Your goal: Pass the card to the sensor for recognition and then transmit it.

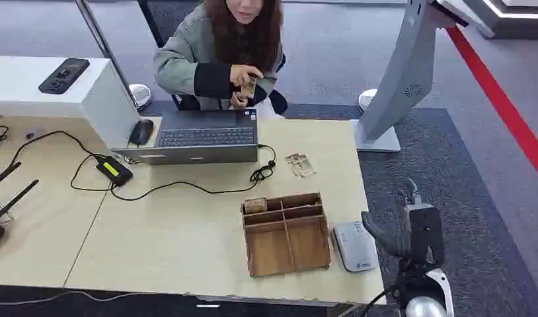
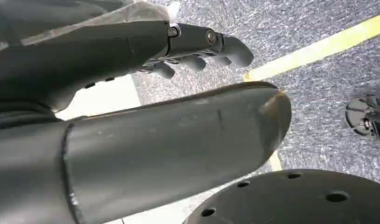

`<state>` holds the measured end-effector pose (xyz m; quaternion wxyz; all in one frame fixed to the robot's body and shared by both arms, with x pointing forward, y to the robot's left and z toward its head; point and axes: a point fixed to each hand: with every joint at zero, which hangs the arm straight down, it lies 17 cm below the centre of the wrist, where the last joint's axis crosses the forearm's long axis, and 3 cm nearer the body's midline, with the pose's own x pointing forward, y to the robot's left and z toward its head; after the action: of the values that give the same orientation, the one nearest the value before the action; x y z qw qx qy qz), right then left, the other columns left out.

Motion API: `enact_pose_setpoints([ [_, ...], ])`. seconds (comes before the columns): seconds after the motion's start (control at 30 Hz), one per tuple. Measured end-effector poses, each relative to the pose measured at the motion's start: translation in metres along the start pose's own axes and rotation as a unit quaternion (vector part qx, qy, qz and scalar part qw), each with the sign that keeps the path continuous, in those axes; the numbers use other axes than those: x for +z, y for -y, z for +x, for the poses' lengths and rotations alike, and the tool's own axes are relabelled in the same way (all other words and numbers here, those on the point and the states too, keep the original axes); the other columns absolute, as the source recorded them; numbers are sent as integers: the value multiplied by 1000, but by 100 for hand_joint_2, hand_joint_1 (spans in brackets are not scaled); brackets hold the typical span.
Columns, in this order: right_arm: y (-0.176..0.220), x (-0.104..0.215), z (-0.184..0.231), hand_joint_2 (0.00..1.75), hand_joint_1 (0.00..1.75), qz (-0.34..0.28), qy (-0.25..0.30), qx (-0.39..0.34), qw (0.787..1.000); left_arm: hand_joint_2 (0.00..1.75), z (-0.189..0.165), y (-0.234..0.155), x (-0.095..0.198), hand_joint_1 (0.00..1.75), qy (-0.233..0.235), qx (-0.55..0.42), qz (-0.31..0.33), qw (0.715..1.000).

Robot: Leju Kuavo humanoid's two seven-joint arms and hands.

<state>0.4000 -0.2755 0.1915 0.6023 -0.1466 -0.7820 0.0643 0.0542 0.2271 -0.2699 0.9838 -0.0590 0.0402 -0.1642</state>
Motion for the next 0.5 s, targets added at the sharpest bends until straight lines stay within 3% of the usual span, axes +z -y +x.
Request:
enact_pose_setpoints([
  [0.5,-2,-12,14,175,0,6,8,32,999,0,-2,-2,0,0,-4,-14,5,1000],
])
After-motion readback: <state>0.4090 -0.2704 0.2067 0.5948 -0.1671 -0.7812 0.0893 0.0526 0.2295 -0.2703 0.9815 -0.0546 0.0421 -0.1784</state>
